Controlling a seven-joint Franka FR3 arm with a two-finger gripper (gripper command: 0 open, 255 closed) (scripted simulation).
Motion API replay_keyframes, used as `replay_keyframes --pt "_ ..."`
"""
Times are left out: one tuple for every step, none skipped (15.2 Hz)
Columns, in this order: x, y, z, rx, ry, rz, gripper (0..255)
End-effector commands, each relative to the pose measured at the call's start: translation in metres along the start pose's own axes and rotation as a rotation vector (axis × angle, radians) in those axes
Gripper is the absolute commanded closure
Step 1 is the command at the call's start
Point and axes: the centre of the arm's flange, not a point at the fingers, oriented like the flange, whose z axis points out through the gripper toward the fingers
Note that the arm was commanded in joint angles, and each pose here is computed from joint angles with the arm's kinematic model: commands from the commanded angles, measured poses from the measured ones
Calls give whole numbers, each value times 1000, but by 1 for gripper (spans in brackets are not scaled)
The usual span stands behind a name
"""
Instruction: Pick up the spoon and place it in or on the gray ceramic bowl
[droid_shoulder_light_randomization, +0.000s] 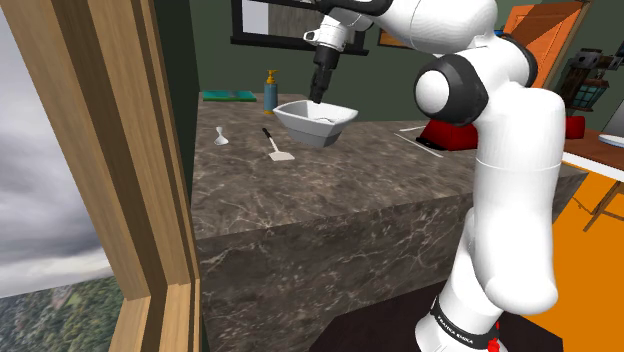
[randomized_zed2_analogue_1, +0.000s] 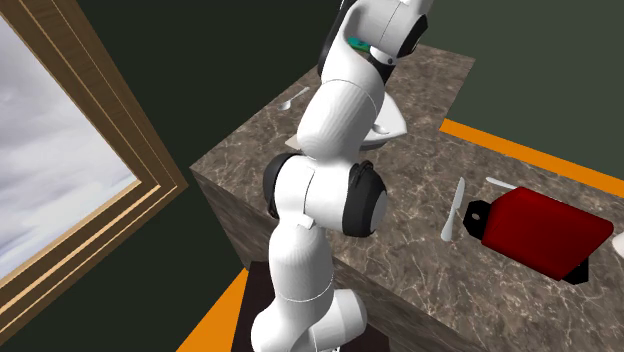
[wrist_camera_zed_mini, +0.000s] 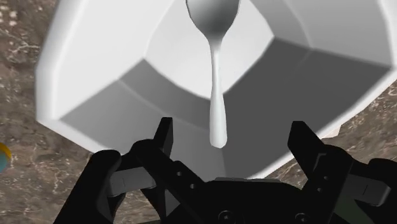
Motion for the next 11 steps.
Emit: replay_keyframes --pt "0 -1 -21 1 0 0 0" --pt "0 -1 -34 1 0 0 0" --pt "0 -1 -44 1 0 0 0" --pt "0 0 -44 1 0 0 0" --pt "0 0 -44 1 0 0 0" --pt "0 0 -44 1 0 0 0" --pt "0 -1 -44 1 0 0 0" --pt "0 0 -44 1 0 0 0" --pt "0 0 -44 1 0 0 0" --pt "0 0 -44 1 0 0 0" --pt "0 0 -44 1 0 0 0"
